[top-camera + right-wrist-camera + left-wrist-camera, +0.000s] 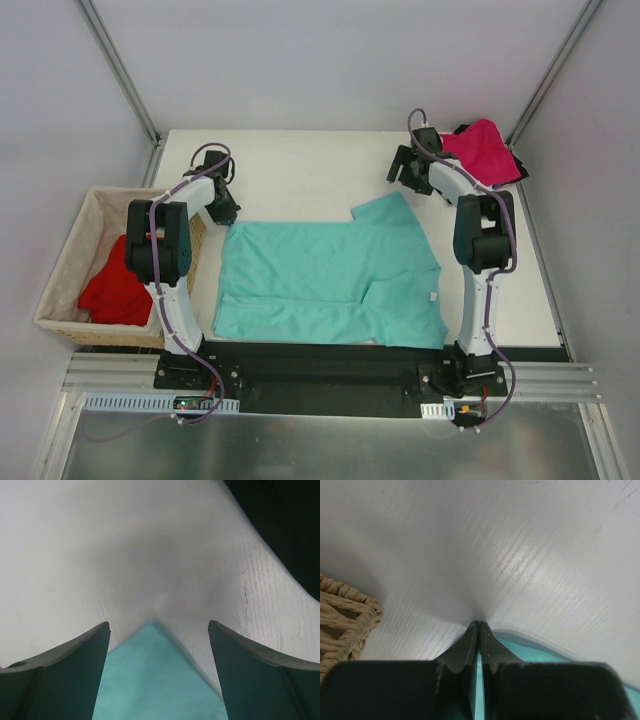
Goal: Fold and stack the t-shirts
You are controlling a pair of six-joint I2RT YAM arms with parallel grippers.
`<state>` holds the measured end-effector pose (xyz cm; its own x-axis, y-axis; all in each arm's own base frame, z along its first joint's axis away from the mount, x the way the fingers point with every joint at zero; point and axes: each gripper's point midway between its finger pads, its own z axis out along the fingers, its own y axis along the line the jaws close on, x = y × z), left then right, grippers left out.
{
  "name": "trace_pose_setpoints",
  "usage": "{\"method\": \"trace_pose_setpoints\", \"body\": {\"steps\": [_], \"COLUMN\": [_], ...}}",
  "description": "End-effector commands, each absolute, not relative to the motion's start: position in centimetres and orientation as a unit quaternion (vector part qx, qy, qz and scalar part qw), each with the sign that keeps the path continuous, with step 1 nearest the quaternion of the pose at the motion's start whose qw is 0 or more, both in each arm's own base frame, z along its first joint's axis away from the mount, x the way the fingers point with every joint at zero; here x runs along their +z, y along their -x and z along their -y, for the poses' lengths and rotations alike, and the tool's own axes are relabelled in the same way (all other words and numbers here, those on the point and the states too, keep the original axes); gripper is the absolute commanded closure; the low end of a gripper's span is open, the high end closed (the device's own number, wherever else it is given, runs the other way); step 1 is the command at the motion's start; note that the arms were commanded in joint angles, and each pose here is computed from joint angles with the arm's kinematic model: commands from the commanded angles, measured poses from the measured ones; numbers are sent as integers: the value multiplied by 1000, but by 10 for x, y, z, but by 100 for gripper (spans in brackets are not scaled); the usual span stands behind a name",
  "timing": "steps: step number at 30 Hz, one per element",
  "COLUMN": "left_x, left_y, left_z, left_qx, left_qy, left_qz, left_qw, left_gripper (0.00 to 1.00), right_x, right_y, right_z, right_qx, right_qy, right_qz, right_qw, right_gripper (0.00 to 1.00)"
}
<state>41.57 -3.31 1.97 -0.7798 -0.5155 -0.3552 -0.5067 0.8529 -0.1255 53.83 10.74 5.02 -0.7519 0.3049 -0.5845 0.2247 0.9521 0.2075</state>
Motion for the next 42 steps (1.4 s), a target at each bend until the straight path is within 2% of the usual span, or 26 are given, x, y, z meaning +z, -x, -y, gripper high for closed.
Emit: {"method": "trace_pose_setpoints", "body": {"steps": [1,15,20,31,42], "left_x": [25,25,24,25,28], "left_y": [-399,-400,-399,-399,-400], "left_z": [42,42,42,41,40], "left_qx": [-15,-14,-13,-11,-10], "left_qy": [262,263,264,263,262], "left_qz": [-949,-949,-949,-949,-949], "left_qw": [172,173,171,173,177], "left_gripper": [100,100,100,100,100], "right_x": [64,39,32,25,19], "right_y": [-548,-531,-525,-527,-531], "right_z": [-118,-116,-111,-109,-116], "right_qx": [92,90,82,89,102], "right_qy": [-159,-183,-193,-207,-215], "right_qz": [-928,-937,-938,-937,-937], "right_qw": [323,284,275,267,255], "right_gripper": [17,29,41,54,59]}}
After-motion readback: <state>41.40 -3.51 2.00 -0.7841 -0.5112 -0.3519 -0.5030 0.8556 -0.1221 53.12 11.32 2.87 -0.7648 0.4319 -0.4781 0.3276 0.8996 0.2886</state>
